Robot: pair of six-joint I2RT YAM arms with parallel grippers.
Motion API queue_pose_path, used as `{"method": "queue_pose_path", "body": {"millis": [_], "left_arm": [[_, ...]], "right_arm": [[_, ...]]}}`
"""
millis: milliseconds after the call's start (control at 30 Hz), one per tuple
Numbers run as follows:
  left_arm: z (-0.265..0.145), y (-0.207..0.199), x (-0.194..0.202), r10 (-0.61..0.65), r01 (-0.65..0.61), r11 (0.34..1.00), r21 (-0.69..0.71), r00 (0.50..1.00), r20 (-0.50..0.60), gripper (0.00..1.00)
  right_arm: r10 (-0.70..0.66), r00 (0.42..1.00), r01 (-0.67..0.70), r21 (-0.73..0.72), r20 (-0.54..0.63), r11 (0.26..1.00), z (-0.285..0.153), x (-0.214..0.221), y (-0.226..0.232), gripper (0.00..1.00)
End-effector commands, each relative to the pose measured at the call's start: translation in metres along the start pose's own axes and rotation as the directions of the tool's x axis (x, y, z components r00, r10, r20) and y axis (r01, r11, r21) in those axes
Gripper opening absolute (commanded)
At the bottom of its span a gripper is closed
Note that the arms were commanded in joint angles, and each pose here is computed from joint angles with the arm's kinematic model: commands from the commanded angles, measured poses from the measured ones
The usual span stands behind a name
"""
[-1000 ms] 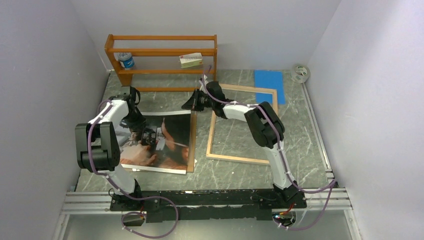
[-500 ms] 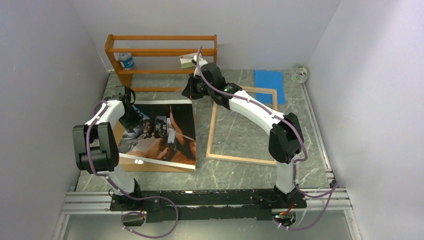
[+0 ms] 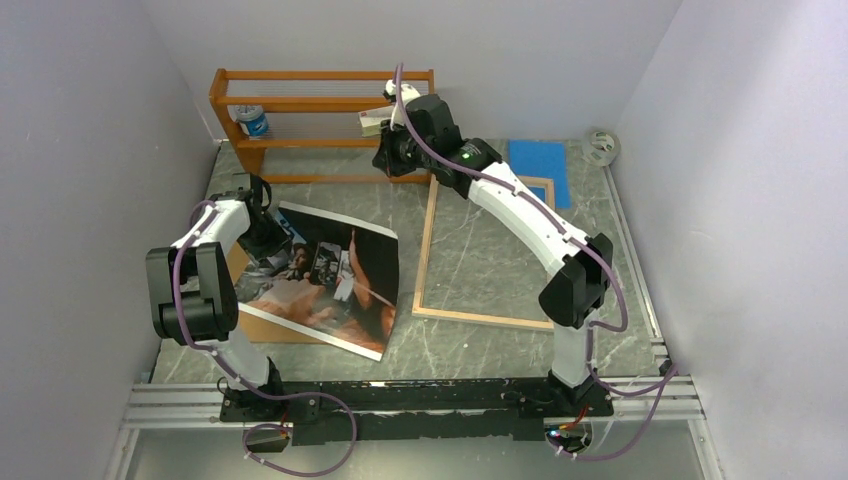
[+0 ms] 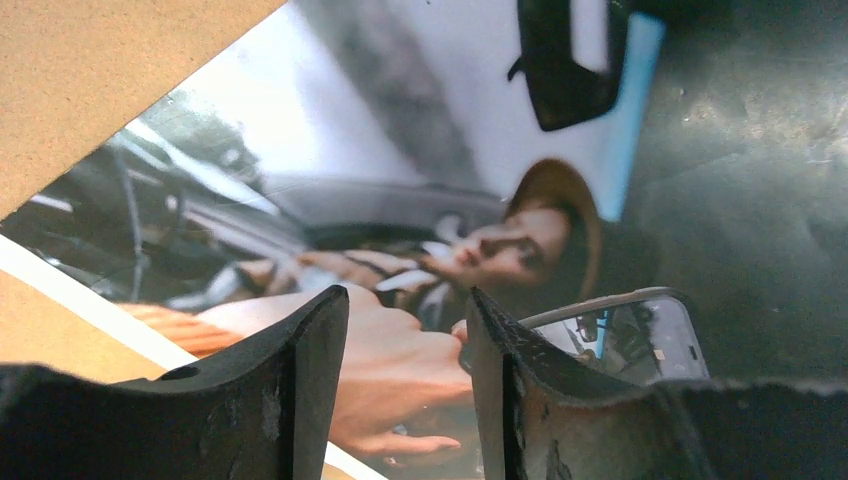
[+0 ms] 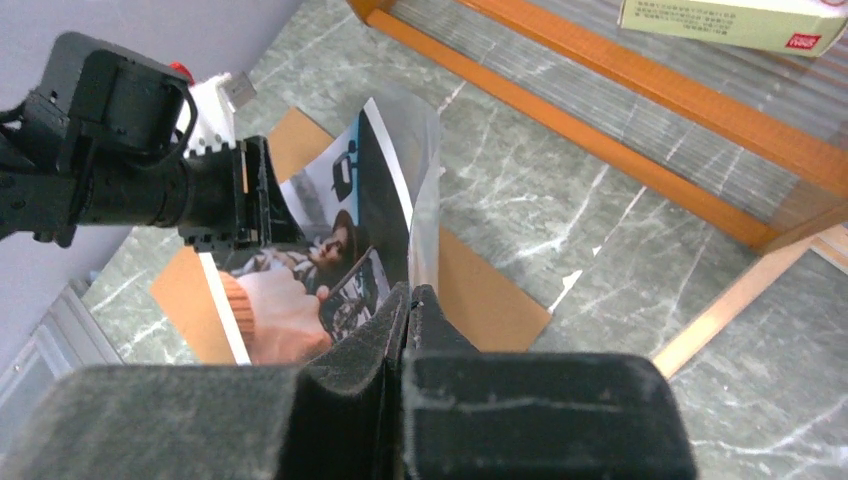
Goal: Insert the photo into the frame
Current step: Pick up the photo frame item at the center of the board.
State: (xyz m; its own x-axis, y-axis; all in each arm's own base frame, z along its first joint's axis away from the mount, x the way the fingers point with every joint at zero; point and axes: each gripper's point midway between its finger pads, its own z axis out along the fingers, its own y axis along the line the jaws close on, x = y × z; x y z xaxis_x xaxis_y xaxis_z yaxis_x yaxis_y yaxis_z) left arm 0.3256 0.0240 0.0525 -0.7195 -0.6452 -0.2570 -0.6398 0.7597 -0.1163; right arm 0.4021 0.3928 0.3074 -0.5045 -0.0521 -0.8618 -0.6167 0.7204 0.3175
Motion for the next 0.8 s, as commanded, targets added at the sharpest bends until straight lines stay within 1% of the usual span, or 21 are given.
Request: {"method": "queue_pose_path", "body": {"millis": [0, 133, 233, 333, 433, 567, 667, 733, 767], "left_arm": [[-0.006, -0.003, -0.001, -0.009, 0.009, 1.000, 0.015, 1.000, -0.002, 0.53], [-0.023, -0.015, -0.012, -0.012, 0.011, 0.998, 0.069, 1.000, 0.021, 0.57], [-0.047, -0.037, -0.021, -0.027, 0.022, 0.985, 0.173, 0.999, 0.029, 0.64], [-0.074, -0.062, -0.033, -0.047, 0.034, 0.958, 0.286, 0.998, 0.039, 0.72], [-0.098, -0.080, -0.047, -0.058, 0.034, 0.932, 0.361, 0.997, 0.057, 0.77], [-0.130, -0.100, -0.064, -0.067, 0.017, 0.895, 0.446, 0.993, 0.099, 0.80], [-0.160, -0.118, -0.071, -0.058, -0.026, 0.837, 0.546, 0.989, 0.136, 0.85], [-0.186, -0.132, -0.076, -0.032, -0.102, 0.769, 0.631, 0.980, 0.198, 0.87], [-0.199, -0.141, -0.076, -0.011, -0.149, 0.721, 0.677, 0.974, 0.226, 0.87]], "right_arm": [[-0.060, 0.993, 0.058, 0.027, 0.100, 0.998, -0.044, -0.045, 0.005, 0.00], [-0.077, 0.988, 0.070, 0.056, 0.135, 0.996, -0.069, -0.058, -0.001, 0.00], [-0.085, 0.985, 0.073, 0.085, 0.151, 0.994, -0.087, -0.063, -0.007, 0.00], [-0.082, 0.980, 0.063, 0.110, 0.179, 0.992, -0.107, -0.065, -0.011, 0.00], [-0.077, 0.965, 0.062, 0.065, 0.252, 0.996, -0.132, -0.076, 0.000, 0.00], [-0.095, 0.944, 0.103, -0.010, 0.317, 0.995, -0.159, -0.095, 0.022, 0.00], [-0.101, 0.931, 0.128, -0.055, 0.350, 0.990, -0.174, -0.103, 0.035, 0.00], [-0.106, 0.928, 0.139, -0.065, 0.357, 0.988, -0.179, -0.104, 0.038, 0.00], [-0.112, 0.928, 0.146, -0.070, 0.356, 0.987, -0.181, -0.104, 0.039, 0.00]]}}
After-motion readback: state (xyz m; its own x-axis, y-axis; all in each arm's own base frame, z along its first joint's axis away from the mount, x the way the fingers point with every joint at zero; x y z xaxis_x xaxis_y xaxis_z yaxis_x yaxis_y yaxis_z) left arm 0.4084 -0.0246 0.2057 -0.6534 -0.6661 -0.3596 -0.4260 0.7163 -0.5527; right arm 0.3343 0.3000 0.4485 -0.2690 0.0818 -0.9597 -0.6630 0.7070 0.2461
